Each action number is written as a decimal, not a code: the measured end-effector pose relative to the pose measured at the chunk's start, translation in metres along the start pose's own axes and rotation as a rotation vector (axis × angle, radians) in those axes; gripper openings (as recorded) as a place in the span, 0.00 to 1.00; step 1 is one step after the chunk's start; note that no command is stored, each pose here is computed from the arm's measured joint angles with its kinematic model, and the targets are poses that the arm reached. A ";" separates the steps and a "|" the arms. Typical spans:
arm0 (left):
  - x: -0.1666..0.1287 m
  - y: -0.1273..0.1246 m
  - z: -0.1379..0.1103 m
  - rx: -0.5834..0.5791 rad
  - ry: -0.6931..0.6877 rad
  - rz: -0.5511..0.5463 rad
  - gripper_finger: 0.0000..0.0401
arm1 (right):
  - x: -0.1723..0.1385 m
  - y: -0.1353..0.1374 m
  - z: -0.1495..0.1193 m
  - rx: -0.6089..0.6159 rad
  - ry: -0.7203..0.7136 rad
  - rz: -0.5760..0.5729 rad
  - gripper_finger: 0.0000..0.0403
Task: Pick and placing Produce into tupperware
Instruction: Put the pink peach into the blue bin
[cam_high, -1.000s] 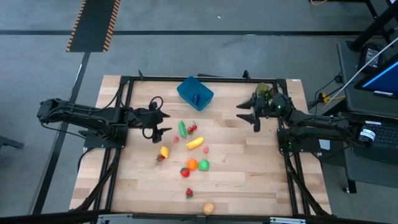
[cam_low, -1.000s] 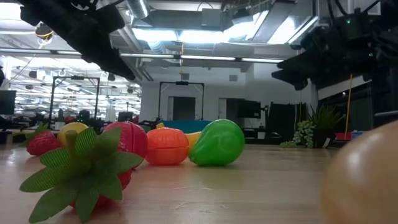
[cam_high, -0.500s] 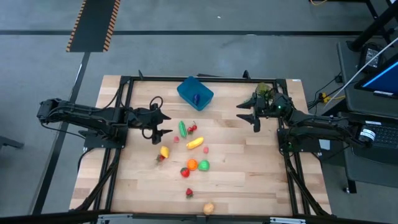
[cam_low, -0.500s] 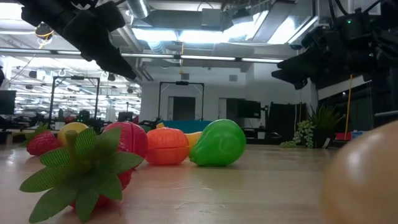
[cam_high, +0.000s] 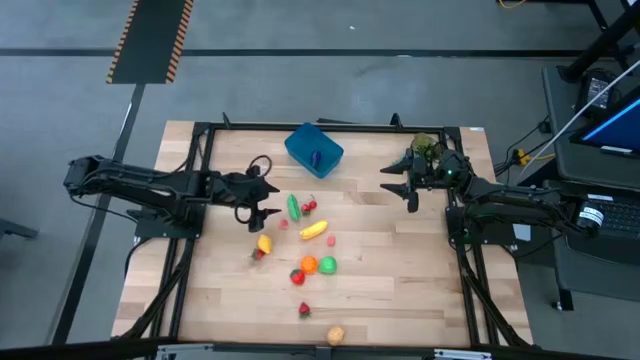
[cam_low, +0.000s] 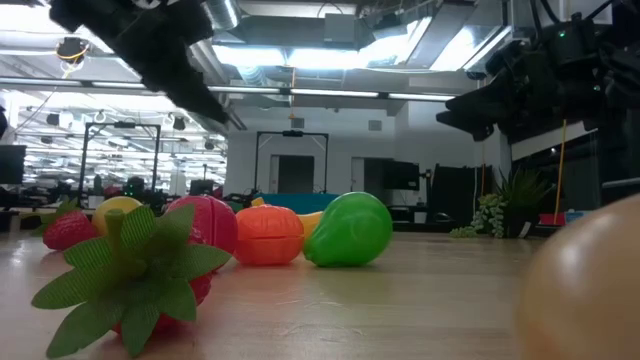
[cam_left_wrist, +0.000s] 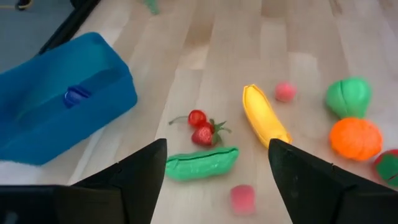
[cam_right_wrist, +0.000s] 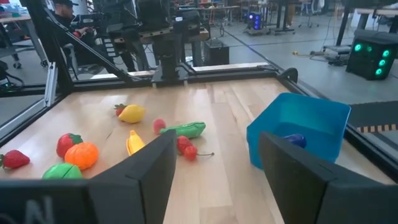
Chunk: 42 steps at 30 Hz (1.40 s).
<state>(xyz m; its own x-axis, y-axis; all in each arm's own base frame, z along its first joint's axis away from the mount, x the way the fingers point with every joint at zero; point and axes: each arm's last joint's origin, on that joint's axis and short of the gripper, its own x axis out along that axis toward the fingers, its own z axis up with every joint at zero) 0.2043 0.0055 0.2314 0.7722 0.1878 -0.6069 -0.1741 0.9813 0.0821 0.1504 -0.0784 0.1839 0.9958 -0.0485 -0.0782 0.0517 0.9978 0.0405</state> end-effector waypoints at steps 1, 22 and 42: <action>0.002 0.000 0.003 0.020 0.034 0.002 0.69 | 0.000 0.000 0.000 -0.002 -0.001 0.000 0.57; 0.068 -0.024 0.007 0.001 0.481 -0.097 0.69 | 0.000 0.000 0.000 0.001 0.004 0.000 0.57; 0.103 -0.038 -0.013 0.017 0.570 -0.133 0.69 | 0.000 0.000 0.000 0.002 0.005 0.001 0.57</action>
<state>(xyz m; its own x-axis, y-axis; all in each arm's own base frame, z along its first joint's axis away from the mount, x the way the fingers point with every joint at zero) 0.2830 -0.0125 0.1557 0.3353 0.0149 -0.9420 -0.0844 0.9963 -0.0142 0.1504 -0.0783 0.1835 0.9954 -0.0473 -0.0829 0.0510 0.9978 0.0429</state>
